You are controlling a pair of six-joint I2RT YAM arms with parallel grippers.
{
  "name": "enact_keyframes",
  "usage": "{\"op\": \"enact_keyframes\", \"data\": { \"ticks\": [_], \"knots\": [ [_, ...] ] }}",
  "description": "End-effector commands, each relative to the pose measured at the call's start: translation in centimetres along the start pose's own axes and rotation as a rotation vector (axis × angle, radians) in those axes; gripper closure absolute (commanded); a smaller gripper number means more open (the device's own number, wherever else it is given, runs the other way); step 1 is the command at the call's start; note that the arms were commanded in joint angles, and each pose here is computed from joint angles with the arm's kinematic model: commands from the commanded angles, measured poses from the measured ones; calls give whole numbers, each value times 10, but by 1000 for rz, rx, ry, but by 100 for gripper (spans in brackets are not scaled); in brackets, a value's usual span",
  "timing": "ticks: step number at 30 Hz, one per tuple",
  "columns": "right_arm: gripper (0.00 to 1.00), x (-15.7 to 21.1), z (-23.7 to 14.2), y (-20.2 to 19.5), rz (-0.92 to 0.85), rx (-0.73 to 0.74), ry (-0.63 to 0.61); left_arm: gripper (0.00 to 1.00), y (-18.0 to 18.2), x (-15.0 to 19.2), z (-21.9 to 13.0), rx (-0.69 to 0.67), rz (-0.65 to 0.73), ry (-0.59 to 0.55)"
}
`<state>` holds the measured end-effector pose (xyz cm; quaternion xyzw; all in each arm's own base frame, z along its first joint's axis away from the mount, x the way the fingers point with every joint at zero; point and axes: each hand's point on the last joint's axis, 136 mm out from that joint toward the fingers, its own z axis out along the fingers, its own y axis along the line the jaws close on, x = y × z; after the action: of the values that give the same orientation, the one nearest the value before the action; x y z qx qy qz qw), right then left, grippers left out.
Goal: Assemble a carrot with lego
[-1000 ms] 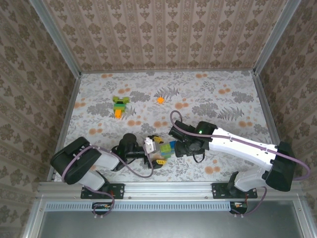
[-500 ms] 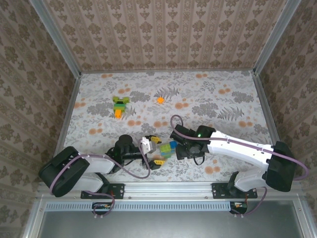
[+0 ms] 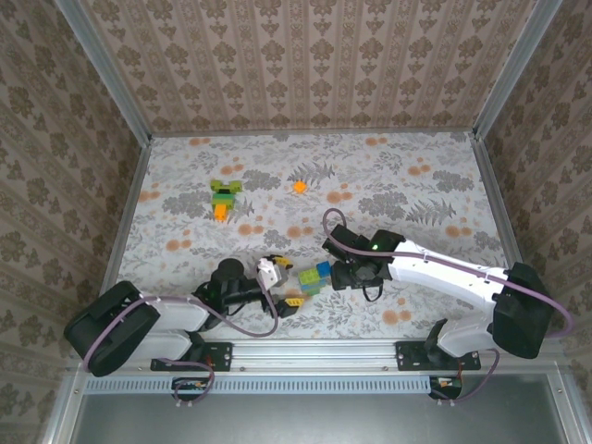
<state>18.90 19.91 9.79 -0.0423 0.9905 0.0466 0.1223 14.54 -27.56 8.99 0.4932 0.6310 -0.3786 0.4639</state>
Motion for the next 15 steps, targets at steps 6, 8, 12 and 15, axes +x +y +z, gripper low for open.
{"op": "enact_keyframes", "data": {
  "ticks": [6, 8, 12, 15],
  "knots": [
    [38, -4, 14, -3, -11, 10, 17, 0, 0, 6, -7, -59, -30, 12],
    [38, -7, 16, -7, -6, 20, 15, 0, -1, 6, -7, -59, -26, 12],
    [38, -14, 20, -16, 9, 32, 10, 0, -3, 7, -4, -51, -23, 22],
    [38, -20, 21, -19, 16, 34, 1, 0, -4, 8, -3, -46, -21, 29]
  ]
}}
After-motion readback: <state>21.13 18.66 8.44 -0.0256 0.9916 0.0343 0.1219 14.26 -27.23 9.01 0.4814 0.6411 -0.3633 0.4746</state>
